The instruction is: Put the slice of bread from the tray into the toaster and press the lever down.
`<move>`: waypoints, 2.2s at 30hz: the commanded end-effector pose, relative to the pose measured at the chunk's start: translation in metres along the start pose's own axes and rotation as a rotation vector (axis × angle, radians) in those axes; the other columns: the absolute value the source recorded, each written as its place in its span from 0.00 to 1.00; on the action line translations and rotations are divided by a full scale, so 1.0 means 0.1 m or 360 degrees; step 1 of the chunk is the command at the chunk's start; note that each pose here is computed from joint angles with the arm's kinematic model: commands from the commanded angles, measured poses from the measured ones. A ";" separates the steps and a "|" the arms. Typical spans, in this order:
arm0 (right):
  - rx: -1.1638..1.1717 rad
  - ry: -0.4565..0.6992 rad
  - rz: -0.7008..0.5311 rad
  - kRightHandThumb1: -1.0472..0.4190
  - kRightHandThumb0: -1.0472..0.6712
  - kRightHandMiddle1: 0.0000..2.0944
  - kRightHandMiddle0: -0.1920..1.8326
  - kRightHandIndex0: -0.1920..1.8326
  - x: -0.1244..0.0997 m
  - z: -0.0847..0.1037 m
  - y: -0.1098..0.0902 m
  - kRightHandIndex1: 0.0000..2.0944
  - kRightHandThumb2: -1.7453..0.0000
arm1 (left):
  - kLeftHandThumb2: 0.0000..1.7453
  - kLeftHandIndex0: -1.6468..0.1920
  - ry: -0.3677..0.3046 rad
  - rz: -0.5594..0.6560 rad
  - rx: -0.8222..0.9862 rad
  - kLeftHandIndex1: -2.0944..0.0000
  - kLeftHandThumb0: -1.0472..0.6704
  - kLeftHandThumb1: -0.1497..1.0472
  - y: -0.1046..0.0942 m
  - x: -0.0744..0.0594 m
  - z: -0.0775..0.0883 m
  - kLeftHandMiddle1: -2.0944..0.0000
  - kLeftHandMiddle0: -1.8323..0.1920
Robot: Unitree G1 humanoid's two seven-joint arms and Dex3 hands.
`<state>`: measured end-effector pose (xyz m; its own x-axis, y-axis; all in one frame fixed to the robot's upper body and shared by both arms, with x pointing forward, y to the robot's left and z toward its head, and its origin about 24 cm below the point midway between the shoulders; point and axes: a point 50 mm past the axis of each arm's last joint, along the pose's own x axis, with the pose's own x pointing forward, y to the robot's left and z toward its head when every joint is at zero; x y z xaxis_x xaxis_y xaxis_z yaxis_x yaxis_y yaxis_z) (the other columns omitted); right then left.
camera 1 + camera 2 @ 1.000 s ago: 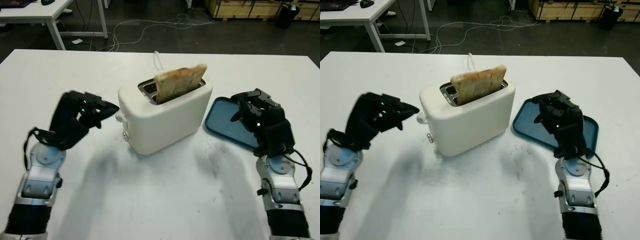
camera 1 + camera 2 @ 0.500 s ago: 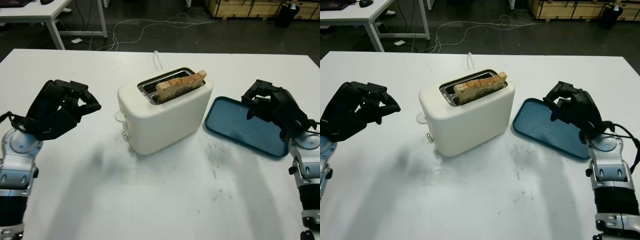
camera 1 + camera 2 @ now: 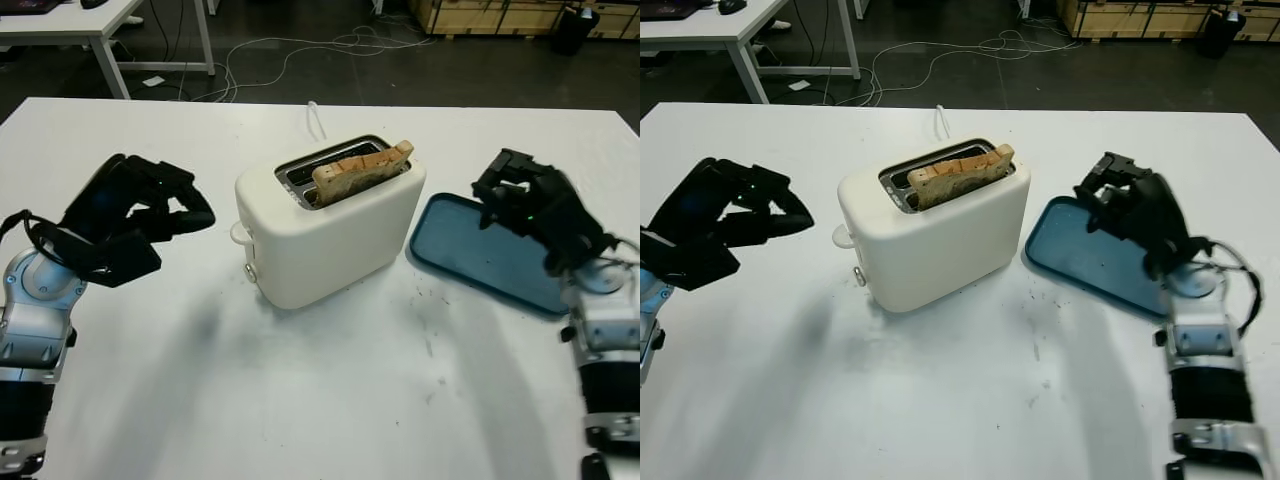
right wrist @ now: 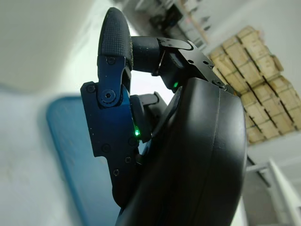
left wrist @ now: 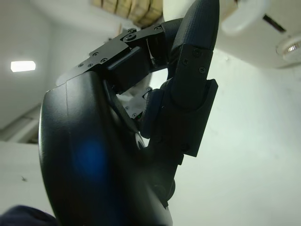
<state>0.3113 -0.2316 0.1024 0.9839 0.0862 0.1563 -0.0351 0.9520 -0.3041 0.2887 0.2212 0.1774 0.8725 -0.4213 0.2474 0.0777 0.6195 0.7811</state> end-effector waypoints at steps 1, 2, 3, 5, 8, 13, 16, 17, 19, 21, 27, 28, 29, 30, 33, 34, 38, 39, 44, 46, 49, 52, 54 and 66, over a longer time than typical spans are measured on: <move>0.0065 -0.0121 -0.0085 0.09 0.28 0.70 0.45 0.50 -0.04 0.05 0.07 0.83 0.81 | 0.08 0.22 -0.0078 -0.0022 0.0069 0.76 0.11 0.89 0.04 0.04 0.09 0.32 0.35; 0.0088 -0.0154 -0.0116 0.09 0.29 0.68 0.46 0.50 -0.05 0.05 0.13 0.83 0.81 | 0.09 0.22 -0.0100 -0.0027 0.0080 0.76 0.11 0.89 0.04 0.05 0.11 0.32 0.35; 0.0109 -0.0180 -0.0139 0.09 0.29 0.67 0.46 0.51 -0.05 0.05 0.18 0.83 0.80 | 0.09 0.22 -0.0119 -0.0034 0.0085 0.77 0.11 0.89 0.04 0.06 0.13 0.32 0.35; 0.0144 -0.0203 -0.0171 0.09 0.29 0.67 0.46 0.50 -0.05 0.05 0.26 0.83 0.79 | 0.09 0.23 -0.0141 -0.0057 0.0109 0.79 0.11 0.89 0.06 0.07 0.17 0.35 0.36; 0.0181 -0.0206 -0.0201 0.09 0.29 0.67 0.45 0.50 -0.03 0.05 0.33 0.83 0.79 | 0.08 0.23 -0.0154 -0.0088 0.0160 0.80 0.12 0.89 0.07 0.08 0.21 0.39 0.36; 0.0186 -0.0192 -0.0231 0.09 0.31 0.69 0.44 0.49 -0.04 0.04 0.33 0.83 0.80 | 0.09 0.23 -0.0166 -0.0122 0.0264 0.86 0.12 0.89 0.08 0.09 0.22 0.51 0.35; 0.0190 -0.0195 -0.0256 0.09 0.32 0.68 0.45 0.50 -0.05 0.03 0.29 0.83 0.80 | 0.10 0.24 -0.0185 -0.0164 0.0353 0.89 0.12 0.89 0.07 0.09 0.22 0.52 0.35; 0.0183 -0.0193 -0.0269 0.09 0.32 0.67 0.46 0.51 -0.05 0.03 0.28 0.83 0.81 | 0.11 0.24 -0.0190 -0.0181 0.0381 0.91 0.12 0.89 0.07 0.10 0.22 0.48 0.34; 0.0161 -0.0180 -0.0304 0.09 0.32 0.67 0.47 0.51 -0.06 0.02 0.26 0.83 0.81 | 0.12 0.25 -0.0194 -0.0236 0.0439 0.93 0.12 0.89 0.06 0.10 0.22 0.39 0.35; 0.0143 -0.0171 -0.0324 0.09 0.32 0.67 0.47 0.51 -0.07 0.02 0.24 0.83 0.82 | 0.12 0.28 -0.0186 -0.0302 0.0496 0.95 0.11 0.89 0.05 0.11 0.23 0.32 0.35; 0.0170 -0.0171 -0.0331 0.09 0.31 0.67 0.46 0.51 -0.07 0.00 0.21 0.83 0.83 | 0.11 0.30 -0.0209 -0.0399 0.0577 0.97 0.12 0.89 -0.01 0.13 0.21 0.26 0.35; 0.0173 -0.0169 -0.0331 0.09 0.31 0.67 0.46 0.51 -0.07 0.00 0.21 0.83 0.84 | 0.10 0.30 -0.0213 -0.0408 0.0577 0.97 0.12 0.89 -0.02 0.14 0.20 0.26 0.35; 0.0175 -0.0166 -0.0334 0.09 0.30 0.67 0.47 0.51 -0.07 0.00 0.21 0.83 0.84 | 0.10 0.30 -0.0217 -0.0417 0.0578 0.97 0.12 0.89 -0.04 0.14 0.19 0.26 0.35; 0.0176 -0.0164 -0.0335 0.09 0.30 0.66 0.47 0.51 -0.07 0.00 0.20 0.83 0.84 | 0.09 0.30 -0.0220 -0.0424 0.0579 0.97 0.13 0.89 -0.05 0.14 0.18 0.26 0.35; 0.0200 -0.0160 -0.0332 0.09 0.30 0.66 0.48 0.51 -0.07 -0.01 0.20 0.83 0.84 | 0.08 0.29 -0.0238 -0.0433 0.0571 0.97 0.13 0.89 -0.08 0.14 0.16 0.26 0.34; 0.0196 -0.0160 -0.0334 0.09 0.30 0.65 0.48 0.51 -0.07 -0.01 0.20 0.83 0.85 | 0.08 0.29 -0.0240 -0.0439 0.0567 0.97 0.13 0.89 -0.08 0.14 0.15 0.26 0.34; 0.0190 -0.0160 -0.0333 0.09 0.30 0.65 0.48 0.52 -0.08 -0.01 0.19 0.83 0.84 | 0.08 0.30 -0.0228 -0.0466 0.0557 0.98 0.13 0.89 -0.10 0.14 0.13 0.25 0.35; 0.0191 -0.0159 -0.0333 0.09 0.30 0.65 0.48 0.52 -0.08 -0.01 0.19 0.83 0.84 | 0.08 0.30 -0.0228 -0.0469 0.0558 0.98 0.13 0.89 -0.11 0.14 0.13 0.25 0.35; 0.0181 -0.0149 -0.0337 0.09 0.30 0.69 0.47 0.52 -0.08 -0.02 0.18 0.83 0.84 | 0.09 0.29 -0.0225 -0.0473 0.0560 0.98 0.12 0.89 -0.11 0.14 0.12 0.25 0.35; 0.0180 -0.0138 -0.0344 0.09 0.30 0.71 0.46 0.52 -0.08 -0.02 0.18 0.83 0.84 | 0.08 0.29 -0.0213 -0.0479 0.0556 0.98 0.13 0.89 -0.11 0.14 0.11 0.25 0.35; 0.0182 -0.0126 -0.0353 0.09 0.29 0.71 0.46 0.52 -0.09 -0.02 0.17 0.83 0.85 | 0.07 0.29 -0.0196 -0.0488 0.0547 0.98 0.13 0.89 -0.12 0.14 0.10 0.26 0.35; 0.0186 -0.0129 -0.0359 0.09 0.28 0.72 0.45 0.52 -0.09 -0.02 0.17 0.83 0.85 | 0.06 0.28 -0.0173 -0.0507 0.0514 0.98 0.13 0.89 -0.16 0.14 0.07 0.27 0.35; 0.0190 -0.0131 -0.0359 0.09 0.28 0.72 0.45 0.52 -0.09 -0.03 0.17 0.83 0.86 | 0.06 0.28 -0.0153 -0.0530 0.0490 0.98 0.14 0.89 -0.20 0.14 0.03 0.28 0.35; 0.0181 -0.0138 -0.0352 0.09 0.27 0.75 0.44 0.52 -0.11 -0.05 0.13 0.83 0.86 | 0.00 0.19 -0.0003 -0.0630 0.0493 1.00 0.17 0.81 -0.89 0.19 -0.32 0.38 0.27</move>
<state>0.3029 -0.2162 0.0933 0.9529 -0.0995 0.2864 0.1447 0.9794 -0.1409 0.3187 0.1931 0.1351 0.8188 -0.5718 0.0509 0.1494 0.2978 0.9429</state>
